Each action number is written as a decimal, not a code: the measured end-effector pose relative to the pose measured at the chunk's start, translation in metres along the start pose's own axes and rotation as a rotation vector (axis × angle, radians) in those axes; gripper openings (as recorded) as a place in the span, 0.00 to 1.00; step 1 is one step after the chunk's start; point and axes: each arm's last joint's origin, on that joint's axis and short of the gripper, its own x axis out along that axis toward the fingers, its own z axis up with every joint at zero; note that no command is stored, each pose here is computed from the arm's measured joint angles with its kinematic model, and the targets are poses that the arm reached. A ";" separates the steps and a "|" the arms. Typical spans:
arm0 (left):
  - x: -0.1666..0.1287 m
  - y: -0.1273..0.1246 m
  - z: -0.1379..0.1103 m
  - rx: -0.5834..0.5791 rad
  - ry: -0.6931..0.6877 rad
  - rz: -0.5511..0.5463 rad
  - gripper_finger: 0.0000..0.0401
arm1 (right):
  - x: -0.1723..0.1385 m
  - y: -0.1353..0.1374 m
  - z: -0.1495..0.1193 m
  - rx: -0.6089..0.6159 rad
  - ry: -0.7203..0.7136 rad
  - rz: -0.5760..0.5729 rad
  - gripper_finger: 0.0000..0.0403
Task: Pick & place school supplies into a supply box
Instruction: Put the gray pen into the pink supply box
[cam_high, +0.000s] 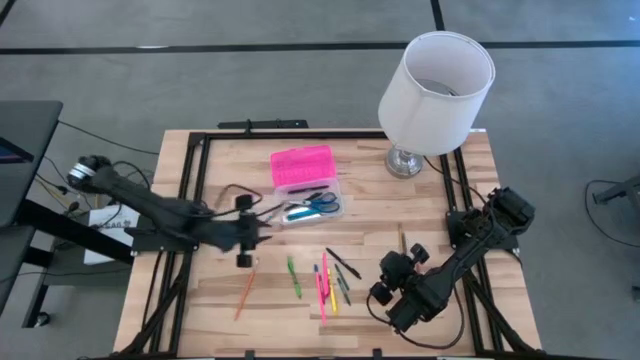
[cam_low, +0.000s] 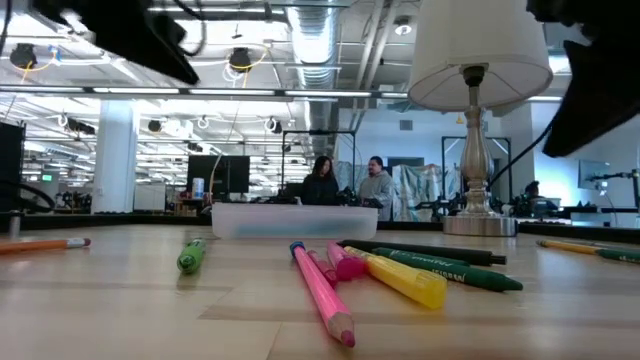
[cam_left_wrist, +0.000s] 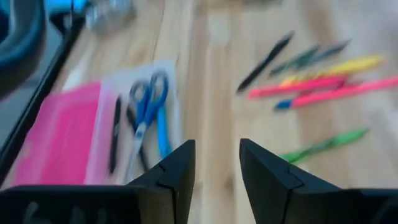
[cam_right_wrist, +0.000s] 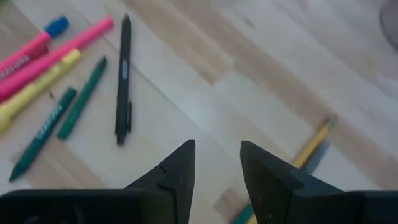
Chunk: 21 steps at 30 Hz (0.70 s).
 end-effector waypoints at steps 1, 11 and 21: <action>-0.005 -0.001 -0.007 -0.020 -0.065 -0.014 0.30 | 0.000 0.000 -0.001 0.007 0.022 -0.002 0.30; -0.014 0.001 -0.078 -0.031 -0.366 -0.047 0.30 | 0.012 -0.007 0.011 0.085 0.182 -0.083 0.30; -0.018 0.006 -0.087 0.020 -0.411 -0.034 0.30 | 0.035 -0.017 0.040 0.132 0.322 -0.165 0.30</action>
